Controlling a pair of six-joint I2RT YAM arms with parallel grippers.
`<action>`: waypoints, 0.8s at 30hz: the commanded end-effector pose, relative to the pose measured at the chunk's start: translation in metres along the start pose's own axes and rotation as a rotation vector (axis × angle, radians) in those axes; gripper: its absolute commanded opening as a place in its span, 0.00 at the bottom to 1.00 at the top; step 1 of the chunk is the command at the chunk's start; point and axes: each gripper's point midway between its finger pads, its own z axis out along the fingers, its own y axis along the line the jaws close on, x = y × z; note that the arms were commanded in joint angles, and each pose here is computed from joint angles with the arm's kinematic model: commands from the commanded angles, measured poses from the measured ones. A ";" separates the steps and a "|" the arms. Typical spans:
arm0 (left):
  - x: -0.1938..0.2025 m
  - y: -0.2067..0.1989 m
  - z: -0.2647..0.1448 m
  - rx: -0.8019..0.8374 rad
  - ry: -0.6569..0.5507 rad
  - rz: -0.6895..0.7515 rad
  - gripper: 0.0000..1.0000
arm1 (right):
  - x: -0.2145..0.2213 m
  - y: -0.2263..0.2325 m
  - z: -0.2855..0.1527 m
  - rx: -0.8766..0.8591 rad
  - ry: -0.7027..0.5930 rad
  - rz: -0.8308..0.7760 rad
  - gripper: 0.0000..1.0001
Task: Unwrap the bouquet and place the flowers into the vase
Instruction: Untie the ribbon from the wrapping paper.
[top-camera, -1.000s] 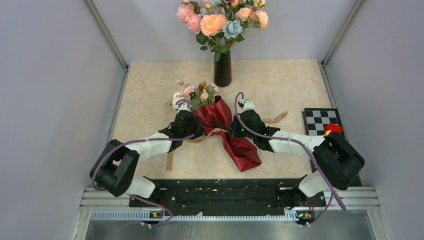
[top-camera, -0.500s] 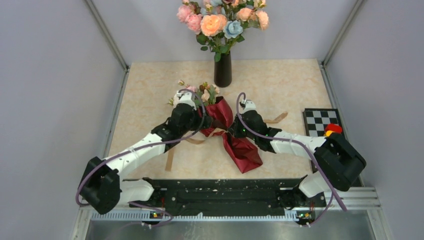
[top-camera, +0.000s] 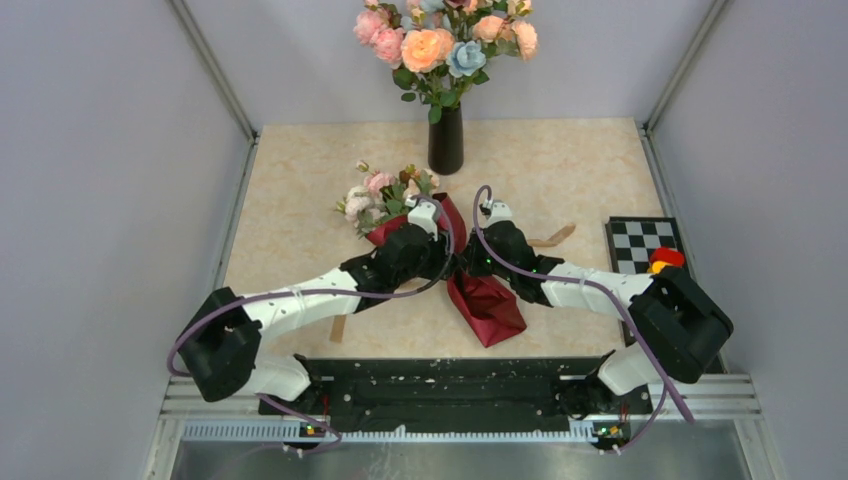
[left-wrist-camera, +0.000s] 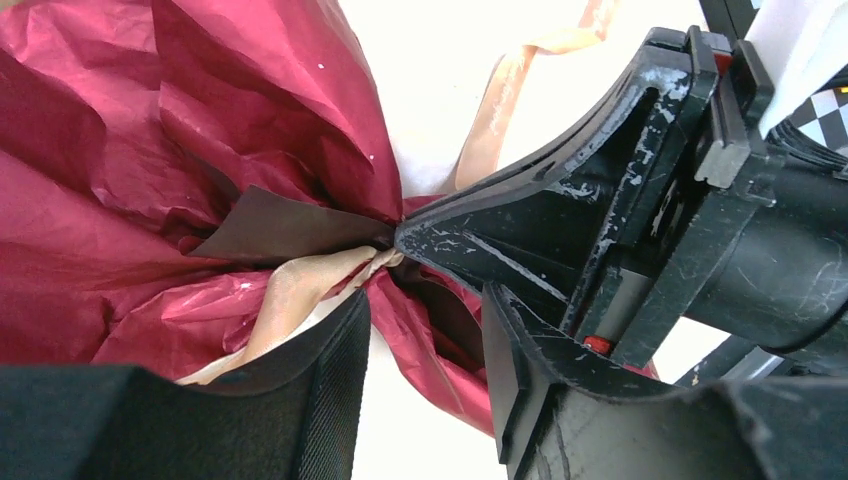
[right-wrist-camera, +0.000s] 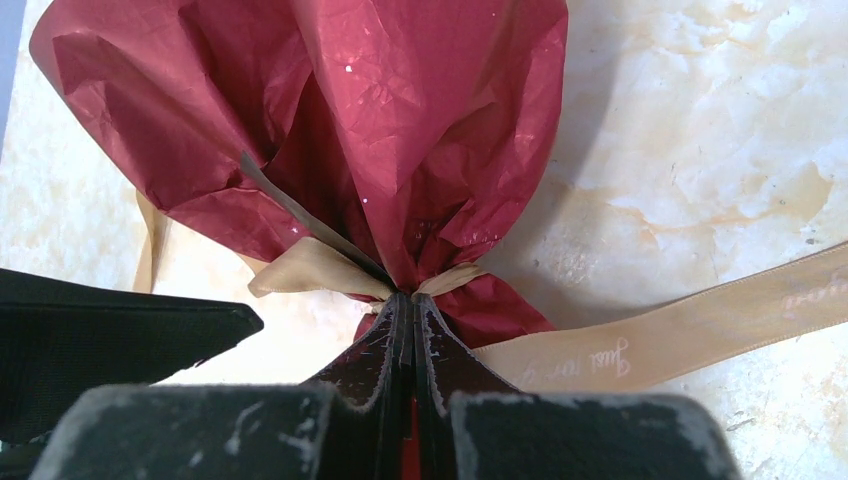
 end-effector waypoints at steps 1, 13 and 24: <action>-0.020 -0.008 0.006 0.038 -0.110 -0.016 0.47 | -0.022 0.010 -0.006 -0.039 -0.067 0.003 0.00; 0.002 0.009 0.021 -0.004 -0.090 0.001 0.33 | -0.021 0.011 -0.005 -0.040 -0.060 0.003 0.00; 0.013 0.020 0.025 -0.043 -0.066 0.022 0.28 | -0.021 0.012 -0.004 -0.043 -0.057 0.004 0.00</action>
